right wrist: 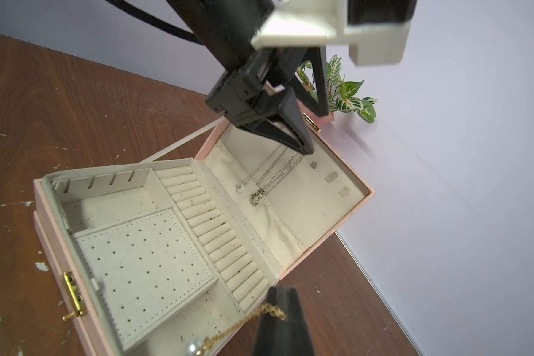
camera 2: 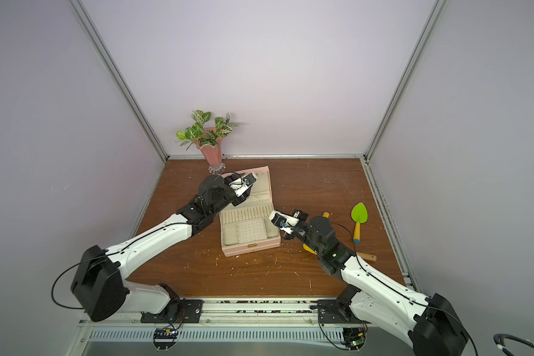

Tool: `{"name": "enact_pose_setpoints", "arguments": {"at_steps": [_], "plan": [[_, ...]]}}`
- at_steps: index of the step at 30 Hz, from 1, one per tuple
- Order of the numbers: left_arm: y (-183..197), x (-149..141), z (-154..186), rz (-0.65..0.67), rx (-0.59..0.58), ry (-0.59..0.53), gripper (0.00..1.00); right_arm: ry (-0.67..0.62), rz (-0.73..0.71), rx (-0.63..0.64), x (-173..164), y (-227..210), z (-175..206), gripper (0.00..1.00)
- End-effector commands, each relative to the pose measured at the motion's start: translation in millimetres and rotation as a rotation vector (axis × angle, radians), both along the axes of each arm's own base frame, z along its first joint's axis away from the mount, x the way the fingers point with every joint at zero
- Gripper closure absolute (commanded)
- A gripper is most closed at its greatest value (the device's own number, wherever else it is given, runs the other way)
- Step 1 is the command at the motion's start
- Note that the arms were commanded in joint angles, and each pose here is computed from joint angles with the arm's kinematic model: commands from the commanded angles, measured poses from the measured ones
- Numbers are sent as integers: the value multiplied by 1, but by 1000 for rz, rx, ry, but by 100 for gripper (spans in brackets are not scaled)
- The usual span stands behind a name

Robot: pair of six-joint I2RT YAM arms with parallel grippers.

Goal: Put jewelry chain into jewelry box
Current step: Hang the necklace on the jewelry box clasp.

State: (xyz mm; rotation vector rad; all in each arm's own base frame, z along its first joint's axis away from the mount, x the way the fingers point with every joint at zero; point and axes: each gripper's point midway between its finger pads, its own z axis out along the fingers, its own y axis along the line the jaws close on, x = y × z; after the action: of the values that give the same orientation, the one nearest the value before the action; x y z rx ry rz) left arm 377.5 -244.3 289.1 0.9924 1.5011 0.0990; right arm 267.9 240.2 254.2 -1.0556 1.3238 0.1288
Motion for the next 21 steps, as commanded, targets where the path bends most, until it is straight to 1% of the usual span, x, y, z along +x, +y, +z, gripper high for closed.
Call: {"name": "enact_pose_setpoints", "arguments": {"at_steps": [1,3,5,8,11,14,17,21], "plan": [[14,-18,13,25,-154,48,45,-2,15,33,6,7,22,100],[16,-31,19,10,-240,79,45,10,24,16,10,13,22,100],[14,-48,24,-41,-347,133,44,21,37,-14,16,20,23,100],[12,-66,20,-88,-458,208,43,38,48,-61,27,30,21,100],[21,-70,10,-42,-546,241,42,46,68,-103,38,41,22,100],[27,-71,-3,-18,-589,260,42,36,82,-144,51,50,24,100],[27,-73,-13,-30,-613,291,42,19,90,-187,66,59,26,100],[28,-63,-25,-13,-647,336,42,1,98,-236,87,70,26,100]]}}
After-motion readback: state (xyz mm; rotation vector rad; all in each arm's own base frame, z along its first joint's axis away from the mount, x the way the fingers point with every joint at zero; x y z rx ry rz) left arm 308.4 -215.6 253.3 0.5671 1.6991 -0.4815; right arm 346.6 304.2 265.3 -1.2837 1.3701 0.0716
